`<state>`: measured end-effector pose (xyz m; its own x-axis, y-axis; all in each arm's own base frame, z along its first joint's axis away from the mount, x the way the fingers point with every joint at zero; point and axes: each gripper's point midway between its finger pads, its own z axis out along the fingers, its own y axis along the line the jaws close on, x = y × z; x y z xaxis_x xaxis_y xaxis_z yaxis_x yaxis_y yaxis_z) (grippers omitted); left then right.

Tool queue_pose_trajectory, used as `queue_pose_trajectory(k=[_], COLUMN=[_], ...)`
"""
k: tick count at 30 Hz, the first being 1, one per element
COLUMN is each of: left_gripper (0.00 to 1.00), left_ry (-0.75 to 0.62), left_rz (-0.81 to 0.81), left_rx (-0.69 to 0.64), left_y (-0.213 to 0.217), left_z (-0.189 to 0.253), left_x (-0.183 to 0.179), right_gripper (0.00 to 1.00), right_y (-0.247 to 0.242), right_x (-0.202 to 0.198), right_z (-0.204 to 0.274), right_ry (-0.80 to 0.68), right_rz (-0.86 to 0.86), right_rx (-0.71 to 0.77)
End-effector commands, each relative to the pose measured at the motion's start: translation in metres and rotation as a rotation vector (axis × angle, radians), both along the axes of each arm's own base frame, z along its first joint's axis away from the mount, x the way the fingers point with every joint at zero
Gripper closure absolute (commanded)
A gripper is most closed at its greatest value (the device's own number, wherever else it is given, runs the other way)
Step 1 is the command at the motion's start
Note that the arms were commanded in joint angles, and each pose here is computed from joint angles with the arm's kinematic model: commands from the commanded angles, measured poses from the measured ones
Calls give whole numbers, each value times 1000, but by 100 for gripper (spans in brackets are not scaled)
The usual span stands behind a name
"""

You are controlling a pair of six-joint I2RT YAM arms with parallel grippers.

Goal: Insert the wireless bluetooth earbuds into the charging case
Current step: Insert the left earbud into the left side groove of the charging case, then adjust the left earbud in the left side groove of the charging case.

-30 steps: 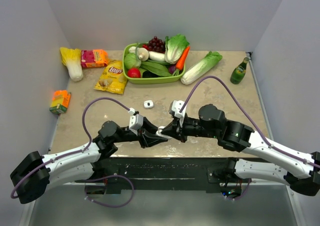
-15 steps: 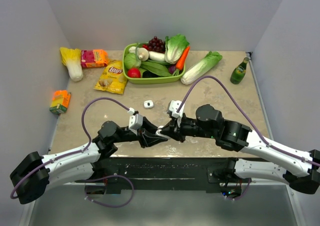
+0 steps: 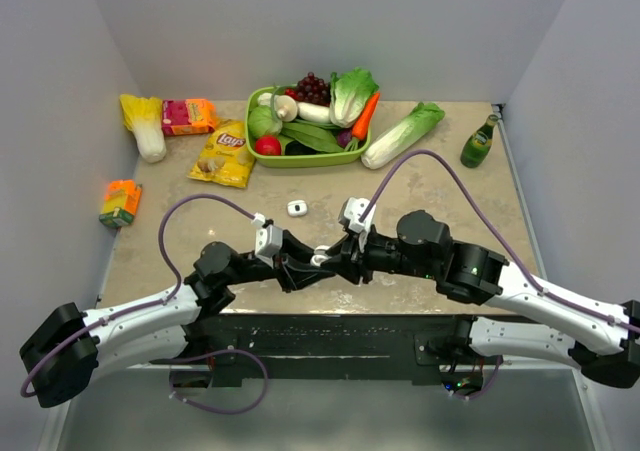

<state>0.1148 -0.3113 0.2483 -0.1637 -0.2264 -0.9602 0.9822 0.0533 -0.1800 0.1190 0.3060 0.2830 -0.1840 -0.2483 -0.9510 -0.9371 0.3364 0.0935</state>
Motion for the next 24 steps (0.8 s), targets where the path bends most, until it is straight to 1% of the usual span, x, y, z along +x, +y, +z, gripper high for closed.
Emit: queue_pose_trajectory(k=[1,3,4,7,10,14,19,24], left_gripper=[100,100,100,100,100,100,100,100], left_ry=[-68,-66,-67,-65,-65,-70,-67,-62], left_rz=[-13,-13,-13,-16,-14,-8,2,14], left_rx=[-60,-61,-62,-62,-64,-64,-57,-51], left_y=[2,3,3,3,4,5,4,4], left_z=[15,14,14,14,14,15,13,12], left_x=[-7,-7,-7,-7,-8,-7,-5,-3], right_gripper=[67,70,74,80,81,81,73,71], right_y=[-6,-6,-5,-3,0,0,0,-3], right_x=[10,12,11,12,10,6,1,0], right_z=[45,49,48,45,42,43,44,45], right_ry=[-51,-57,-55,-49,-42,-38,-33,-38], right_rz=[-77,-85,-82,-77,-62,-43,-20,-17], right_rx=[131,142,138,127,119,125,132,135])
